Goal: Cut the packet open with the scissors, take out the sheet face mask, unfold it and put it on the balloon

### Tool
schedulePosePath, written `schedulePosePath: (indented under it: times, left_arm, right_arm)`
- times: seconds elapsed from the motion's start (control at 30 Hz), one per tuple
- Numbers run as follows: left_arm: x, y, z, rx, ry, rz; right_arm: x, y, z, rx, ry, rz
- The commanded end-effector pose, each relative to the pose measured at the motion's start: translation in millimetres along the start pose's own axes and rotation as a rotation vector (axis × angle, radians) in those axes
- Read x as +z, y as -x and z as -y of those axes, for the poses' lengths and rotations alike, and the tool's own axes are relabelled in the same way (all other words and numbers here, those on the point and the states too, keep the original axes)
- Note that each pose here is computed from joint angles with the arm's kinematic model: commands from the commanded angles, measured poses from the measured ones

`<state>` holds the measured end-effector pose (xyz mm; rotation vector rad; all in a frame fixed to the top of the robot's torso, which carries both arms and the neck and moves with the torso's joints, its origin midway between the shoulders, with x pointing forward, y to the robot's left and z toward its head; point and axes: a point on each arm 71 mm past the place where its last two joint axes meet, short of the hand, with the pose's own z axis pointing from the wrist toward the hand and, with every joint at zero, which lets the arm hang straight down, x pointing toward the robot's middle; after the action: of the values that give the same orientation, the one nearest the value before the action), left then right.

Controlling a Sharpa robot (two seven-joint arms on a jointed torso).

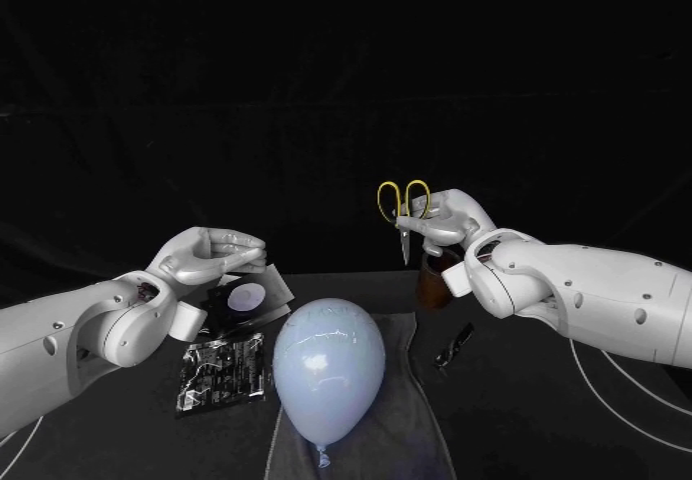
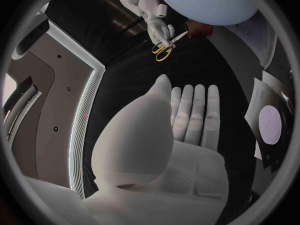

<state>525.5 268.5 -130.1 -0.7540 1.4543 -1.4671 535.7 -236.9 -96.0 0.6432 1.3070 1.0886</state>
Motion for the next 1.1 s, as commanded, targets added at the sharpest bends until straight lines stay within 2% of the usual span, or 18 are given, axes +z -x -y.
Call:
schedulePosePath:
  times: [0.03, 0.27, 0.6, 0.9, 1.1]
  left_arm:
    - [2.7, -2.0, 2.0, -0.012, -0.022, 0.006]
    - [7.0, -7.3, 2.1, -0.019, -0.027, -0.001]
    - [7.4, -7.6, 2.1, -0.018, -0.028, 0.002]
    - [7.5, -7.9, 2.2, -0.019, -0.030, 0.001]
    - [6.8, -7.4, 2.4, -0.019, -0.030, 0.002]
  right_arm:
    - [-1.0, 9.6, 0, 0.129, -0.020, -0.001]
    - [-4.1, 40.9, 4, 0.118, -0.020, 0.049]
    - [-8.3, 73.6, 11, 0.058, -0.007, 0.107]
    - [-7.8, 83.0, 16, 0.021, 0.003, 0.124]
    - [-6.4, 81.7, 26, -0.004, 0.000, 0.126]
